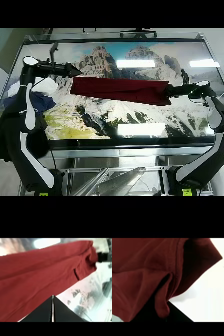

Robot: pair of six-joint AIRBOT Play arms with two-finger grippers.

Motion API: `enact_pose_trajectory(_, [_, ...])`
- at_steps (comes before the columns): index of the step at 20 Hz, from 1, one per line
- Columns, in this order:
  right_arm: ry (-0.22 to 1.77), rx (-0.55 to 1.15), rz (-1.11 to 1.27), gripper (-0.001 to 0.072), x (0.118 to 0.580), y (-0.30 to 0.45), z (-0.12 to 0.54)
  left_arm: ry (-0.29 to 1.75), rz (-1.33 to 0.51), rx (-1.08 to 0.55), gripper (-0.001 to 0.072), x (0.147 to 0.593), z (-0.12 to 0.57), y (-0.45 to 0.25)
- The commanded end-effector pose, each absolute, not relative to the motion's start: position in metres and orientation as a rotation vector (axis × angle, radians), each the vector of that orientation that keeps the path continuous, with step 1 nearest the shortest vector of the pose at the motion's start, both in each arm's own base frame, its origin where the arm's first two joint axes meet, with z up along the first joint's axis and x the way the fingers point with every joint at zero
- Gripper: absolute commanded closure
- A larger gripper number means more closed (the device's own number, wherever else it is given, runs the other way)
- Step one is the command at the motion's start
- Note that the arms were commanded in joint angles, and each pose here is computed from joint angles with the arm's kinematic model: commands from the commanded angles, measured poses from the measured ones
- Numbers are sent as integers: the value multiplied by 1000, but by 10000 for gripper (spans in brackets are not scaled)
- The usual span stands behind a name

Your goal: Fold the shirts.

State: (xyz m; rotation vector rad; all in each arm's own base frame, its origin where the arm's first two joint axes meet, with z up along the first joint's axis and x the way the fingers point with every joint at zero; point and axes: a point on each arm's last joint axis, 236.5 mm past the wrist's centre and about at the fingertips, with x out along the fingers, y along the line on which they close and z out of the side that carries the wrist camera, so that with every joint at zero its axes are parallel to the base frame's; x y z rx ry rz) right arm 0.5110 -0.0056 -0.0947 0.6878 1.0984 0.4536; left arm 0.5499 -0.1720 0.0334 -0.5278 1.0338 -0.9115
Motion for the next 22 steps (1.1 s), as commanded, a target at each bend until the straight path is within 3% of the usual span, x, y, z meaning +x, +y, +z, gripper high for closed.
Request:
enact_pose_trajectory(1, [1046,708,475,685,518,-2,-70,1081,-895,-418,709,542,2,-218])
enact_pose_trajectory(4, [1058,715,496,684,514,0,-65,1118,-926,-338,709,527,-16,-256])
enact_pose_trajectory(5, [1066,713,499,582,512,1,-67,1126,-939,-330,709,523,-21,-268])
enact_pose_trajectory(6, [1066,713,497,351,512,0,-67,1134,-950,-324,708,519,-25,-277])
enact_pose_trajectory(7, [1060,713,489,307,513,-3,-67,1144,-962,-318,707,515,-29,-285])
enact_pose_trajectory(9, [1041,722,452,291,515,-20,-67,1163,-983,-310,707,507,-30,-290])
enact_pose_trajectory(10, [1033,734,430,118,514,-34,-68,1173,-995,-311,707,504,-29,-291])
enact_pose_trajectory(11, [1026,750,413,17,511,-47,-67,1185,-1005,-307,708,500,-28,-291])
enact_pose_trajectory(16, [1019,844,394,17,483,-100,-59,1226,-1013,-325,708,496,-28,-270])
enact_pose_trajectory(22, [1095,731,460,4,483,-63,-75,1195,-982,-335,708,507,-28,-266])
